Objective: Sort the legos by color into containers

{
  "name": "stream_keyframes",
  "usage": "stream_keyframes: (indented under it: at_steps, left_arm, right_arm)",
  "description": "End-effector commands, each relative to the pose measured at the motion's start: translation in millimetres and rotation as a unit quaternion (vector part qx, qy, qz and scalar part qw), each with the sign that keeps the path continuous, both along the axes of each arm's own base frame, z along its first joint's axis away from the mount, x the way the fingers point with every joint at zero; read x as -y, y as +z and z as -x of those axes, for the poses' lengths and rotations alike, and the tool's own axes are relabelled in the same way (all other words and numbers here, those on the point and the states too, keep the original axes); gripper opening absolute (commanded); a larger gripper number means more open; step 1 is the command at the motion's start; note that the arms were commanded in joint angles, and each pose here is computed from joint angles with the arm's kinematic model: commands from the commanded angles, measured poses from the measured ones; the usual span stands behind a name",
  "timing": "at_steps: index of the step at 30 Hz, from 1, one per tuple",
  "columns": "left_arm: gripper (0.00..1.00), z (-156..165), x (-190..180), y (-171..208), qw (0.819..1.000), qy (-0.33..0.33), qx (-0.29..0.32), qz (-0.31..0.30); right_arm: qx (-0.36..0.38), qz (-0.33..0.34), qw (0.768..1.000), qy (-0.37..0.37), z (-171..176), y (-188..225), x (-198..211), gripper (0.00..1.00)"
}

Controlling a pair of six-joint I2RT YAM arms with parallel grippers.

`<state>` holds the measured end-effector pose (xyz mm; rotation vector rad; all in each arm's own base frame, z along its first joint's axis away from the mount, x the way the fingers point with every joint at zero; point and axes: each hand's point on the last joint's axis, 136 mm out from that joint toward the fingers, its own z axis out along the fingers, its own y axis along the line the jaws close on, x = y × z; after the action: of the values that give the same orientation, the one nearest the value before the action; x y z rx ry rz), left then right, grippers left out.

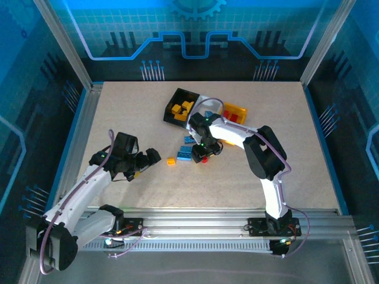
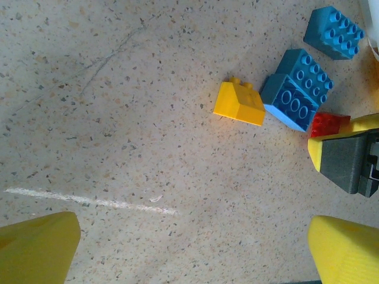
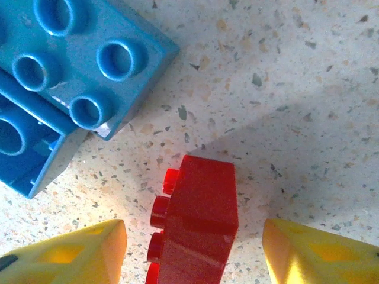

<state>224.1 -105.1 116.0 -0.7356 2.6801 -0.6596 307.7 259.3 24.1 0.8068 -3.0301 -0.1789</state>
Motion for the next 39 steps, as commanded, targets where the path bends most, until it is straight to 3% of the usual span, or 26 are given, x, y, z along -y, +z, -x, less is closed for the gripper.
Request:
stream_keyframes:
  at_steps: [1,5,10,16,23,29,39]
  left_arm:
    - [0.99,0,1,6,1.0,-0.007,0.008,0.009]
    - [0.99,5,-1,6,1.0,-0.005,0.006,0.006]
    - [0.99,10,-4,3,1.0,0.002,0.007,0.006]
    - [0.99,10,-3,3,1.0,0.005,0.009,0.009]
    - [0.99,5,-1,5,1.0,-0.002,0.016,0.01]
    - [0.99,0,4,12,0.999,-0.036,0.018,-0.001]
    - [0.99,1,36,-1,0.989,-0.136,-0.03,-0.055]
  right_arm:
    - [-0.007,-0.008,1.0,-0.005,2,-1,-5,0.63]
    - [-0.004,0.002,1.0,-0.006,0,-3,-7,0.59]
    - [0.01,0.02,1.0,-0.005,-1,1,-4,0.41]
    - [0.038,0.027,0.999,-0.002,-2,28,4,0.31]
    - [0.088,-0.006,0.996,-0.025,-16,86,16,0.29]
    - [0.131,-0.034,0.987,-0.089,-54,127,46,0.29]
    - [0.119,-0.027,0.973,-0.196,-115,106,106,0.29]
